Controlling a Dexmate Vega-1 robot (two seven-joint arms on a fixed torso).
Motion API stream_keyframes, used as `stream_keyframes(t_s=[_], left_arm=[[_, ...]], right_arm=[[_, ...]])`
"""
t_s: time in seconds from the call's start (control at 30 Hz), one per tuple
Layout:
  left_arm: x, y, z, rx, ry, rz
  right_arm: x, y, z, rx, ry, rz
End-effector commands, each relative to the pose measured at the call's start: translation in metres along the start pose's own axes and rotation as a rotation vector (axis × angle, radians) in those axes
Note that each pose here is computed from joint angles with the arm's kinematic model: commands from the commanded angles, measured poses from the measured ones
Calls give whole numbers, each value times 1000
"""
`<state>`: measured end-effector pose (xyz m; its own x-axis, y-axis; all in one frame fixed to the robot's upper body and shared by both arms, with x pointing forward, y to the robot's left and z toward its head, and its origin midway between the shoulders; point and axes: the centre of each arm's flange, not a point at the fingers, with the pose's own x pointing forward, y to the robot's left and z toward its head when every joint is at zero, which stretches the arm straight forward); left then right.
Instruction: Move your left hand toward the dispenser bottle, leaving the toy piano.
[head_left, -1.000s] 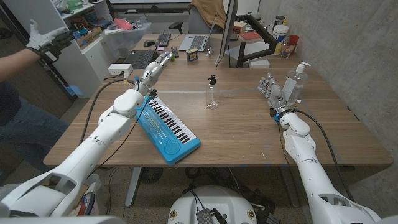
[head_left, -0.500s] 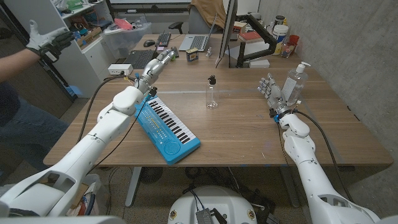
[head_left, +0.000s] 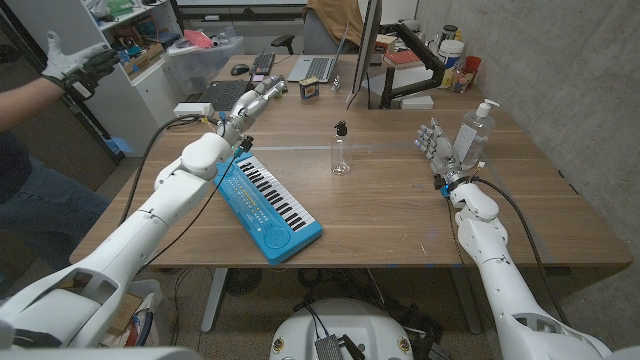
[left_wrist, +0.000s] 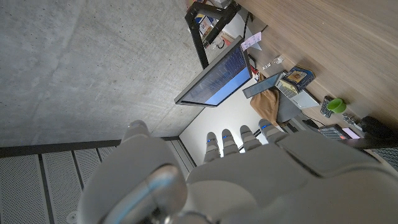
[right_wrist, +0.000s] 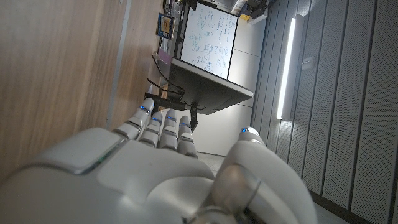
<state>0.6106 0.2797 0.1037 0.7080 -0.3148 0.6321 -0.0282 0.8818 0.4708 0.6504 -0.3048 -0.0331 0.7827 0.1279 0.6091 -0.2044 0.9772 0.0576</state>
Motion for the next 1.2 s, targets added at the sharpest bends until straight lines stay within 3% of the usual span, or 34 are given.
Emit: stream_keyframes(t_s=[0.03,0.57,1.2], left_arm=[[9,-1,10,50,-7,-33],[27,-5,25,109,-24,-88],[39,-9,36,157,-46,-137]], right_arm=[[-1,-1,2,-8,0,-3],[1,-1,1,-7,-7,-5],[6,2,0,-5,-12,-6]])
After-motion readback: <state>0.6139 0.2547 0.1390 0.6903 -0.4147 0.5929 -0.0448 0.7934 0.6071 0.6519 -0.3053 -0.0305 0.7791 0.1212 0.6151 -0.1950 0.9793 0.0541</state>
